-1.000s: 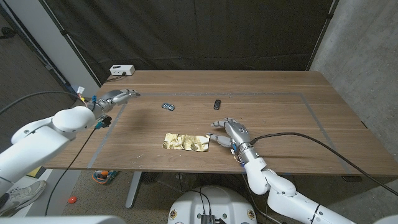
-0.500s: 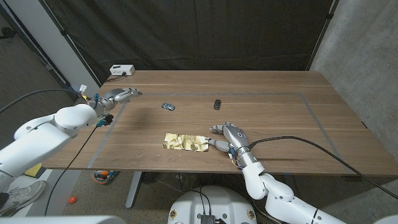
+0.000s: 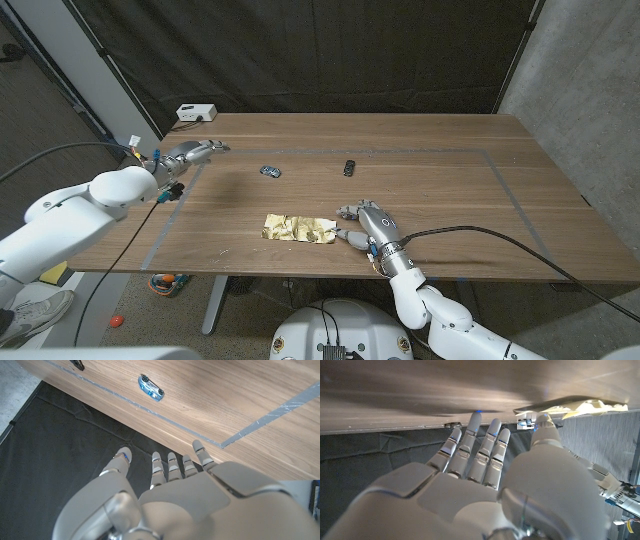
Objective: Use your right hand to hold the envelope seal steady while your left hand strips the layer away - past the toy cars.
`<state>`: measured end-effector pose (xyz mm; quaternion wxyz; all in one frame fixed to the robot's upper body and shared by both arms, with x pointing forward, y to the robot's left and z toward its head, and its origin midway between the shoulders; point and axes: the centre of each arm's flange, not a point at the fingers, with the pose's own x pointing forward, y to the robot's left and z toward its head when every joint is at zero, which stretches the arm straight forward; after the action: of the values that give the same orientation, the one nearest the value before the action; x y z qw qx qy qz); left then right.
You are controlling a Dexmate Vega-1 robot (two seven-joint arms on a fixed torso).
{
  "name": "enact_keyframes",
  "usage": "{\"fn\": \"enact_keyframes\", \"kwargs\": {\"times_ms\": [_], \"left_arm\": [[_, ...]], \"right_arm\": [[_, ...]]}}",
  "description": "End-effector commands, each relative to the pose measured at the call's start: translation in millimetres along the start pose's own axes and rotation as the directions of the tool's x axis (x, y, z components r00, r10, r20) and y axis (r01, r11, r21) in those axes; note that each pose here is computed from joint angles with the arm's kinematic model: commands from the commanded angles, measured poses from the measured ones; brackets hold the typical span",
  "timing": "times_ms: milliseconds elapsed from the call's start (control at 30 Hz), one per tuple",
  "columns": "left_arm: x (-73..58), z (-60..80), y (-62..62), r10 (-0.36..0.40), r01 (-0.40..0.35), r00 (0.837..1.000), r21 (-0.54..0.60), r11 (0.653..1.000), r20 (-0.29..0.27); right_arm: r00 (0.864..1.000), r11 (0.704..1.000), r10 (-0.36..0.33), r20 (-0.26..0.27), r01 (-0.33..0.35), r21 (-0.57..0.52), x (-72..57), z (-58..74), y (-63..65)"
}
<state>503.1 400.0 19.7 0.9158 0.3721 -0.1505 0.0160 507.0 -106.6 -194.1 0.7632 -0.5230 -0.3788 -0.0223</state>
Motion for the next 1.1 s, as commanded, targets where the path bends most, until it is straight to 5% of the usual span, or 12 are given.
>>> {"fn": "enact_keyframes", "kwargs": {"times_ms": [33,533,1100], "left_arm": [[-1.1,1.3,-5.0,-0.003,0.002,1.000,-0.009,1.000,-0.003],[-7.2,-3.7,-5.6,0.015,-0.015,1.000,-0.021,1.000,0.001],[1.3,-4.4,-0.5,0.017,-0.016,0.999,-0.034,0.999,0.046]], "right_arm": [[0.999,1.000,0.012,0.038,-0.012,0.007,-3.2,2.6,6.3],[0.997,0.999,0.051,0.062,-0.050,-0.017,15.6,10.8,7.4],[0.995,0.989,0.099,-0.004,-0.099,-0.106,27.3,4.2,8.9]]}}
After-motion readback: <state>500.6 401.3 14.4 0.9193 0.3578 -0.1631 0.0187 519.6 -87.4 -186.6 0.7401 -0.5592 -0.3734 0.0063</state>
